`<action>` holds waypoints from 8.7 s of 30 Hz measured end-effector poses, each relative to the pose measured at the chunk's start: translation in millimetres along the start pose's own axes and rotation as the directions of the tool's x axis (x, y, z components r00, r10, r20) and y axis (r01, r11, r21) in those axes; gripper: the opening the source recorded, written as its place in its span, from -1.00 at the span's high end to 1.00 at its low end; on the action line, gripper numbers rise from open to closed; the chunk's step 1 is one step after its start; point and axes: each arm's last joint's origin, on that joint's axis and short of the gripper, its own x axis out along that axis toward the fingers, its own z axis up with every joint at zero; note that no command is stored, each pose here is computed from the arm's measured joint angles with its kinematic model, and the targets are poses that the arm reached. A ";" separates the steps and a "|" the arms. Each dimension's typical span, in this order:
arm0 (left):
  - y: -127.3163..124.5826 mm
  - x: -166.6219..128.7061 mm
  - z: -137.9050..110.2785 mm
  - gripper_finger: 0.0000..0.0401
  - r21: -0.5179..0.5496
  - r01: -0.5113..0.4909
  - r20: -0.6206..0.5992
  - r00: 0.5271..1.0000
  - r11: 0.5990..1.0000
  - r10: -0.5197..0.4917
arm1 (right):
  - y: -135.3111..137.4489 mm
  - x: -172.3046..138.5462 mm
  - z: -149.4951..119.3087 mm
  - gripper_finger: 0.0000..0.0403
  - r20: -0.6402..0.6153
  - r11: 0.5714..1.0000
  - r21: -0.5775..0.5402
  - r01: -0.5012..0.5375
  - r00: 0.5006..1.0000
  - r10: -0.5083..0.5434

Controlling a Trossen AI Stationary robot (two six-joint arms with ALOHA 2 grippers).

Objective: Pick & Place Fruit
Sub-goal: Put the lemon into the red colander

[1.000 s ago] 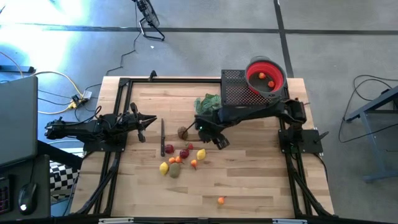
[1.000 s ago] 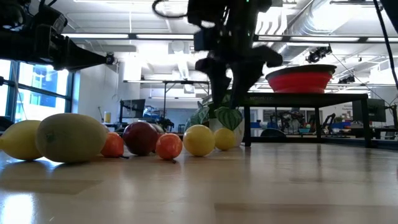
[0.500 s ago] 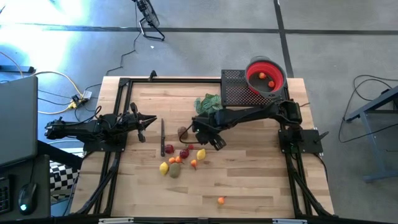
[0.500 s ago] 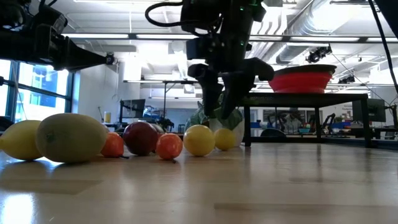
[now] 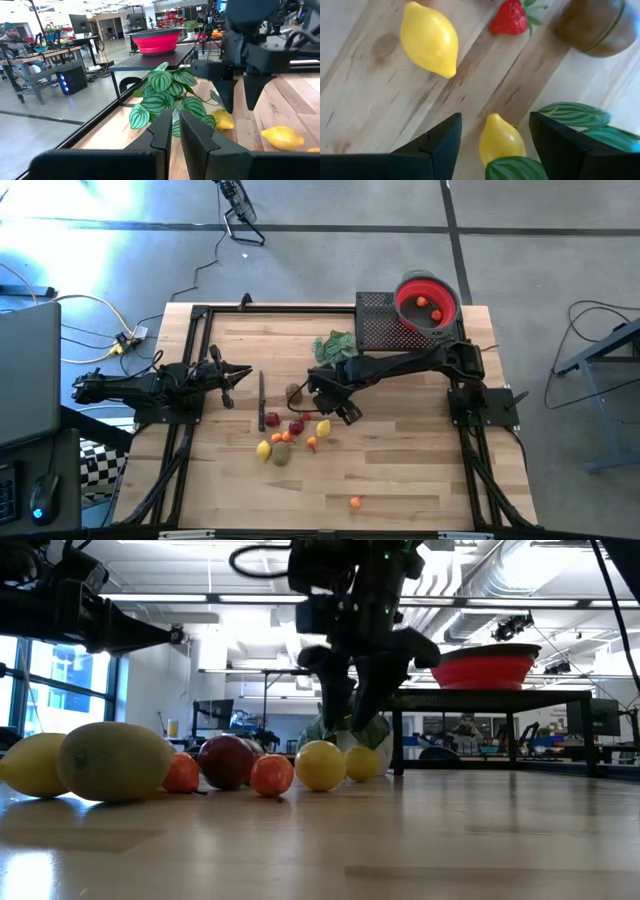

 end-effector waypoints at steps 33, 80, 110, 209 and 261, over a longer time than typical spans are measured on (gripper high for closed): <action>0.0 0.0 0.0 0.83 0.000 0.000 0.000 1.000 1.000 0.000 | -6.9 20.1 -15.5 -0.12 -0.164 0.999 0.029 0.023 0.986 -0.018; 0.0 0.0 -0.1 0.83 0.000 -0.001 -0.001 1.000 1.000 0.001 | -9.6 42.8 -27.5 -0.04 -0.248 0.991 0.134 -0.020 0.967 0.053; 0.0 0.0 -0.1 0.83 0.000 0.000 -0.001 1.000 1.000 0.000 | -11.2 44.2 -21.0 -0.15 -0.144 0.984 0.167 -0.063 0.986 0.087; 0.0 0.0 -0.2 0.83 0.001 0.000 -0.001 1.000 1.000 0.000 | -18.5 3.8 -4.5 -0.06 0.074 0.977 0.214 -0.011 0.997 -0.005; 0.0 0.0 -0.1 0.83 0.000 0.000 0.000 1.000 1.000 0.000 | -85.7 -229.9 -233.3 -0.07 -0.469 -0.111 0.873 0.475 0.753 -0.461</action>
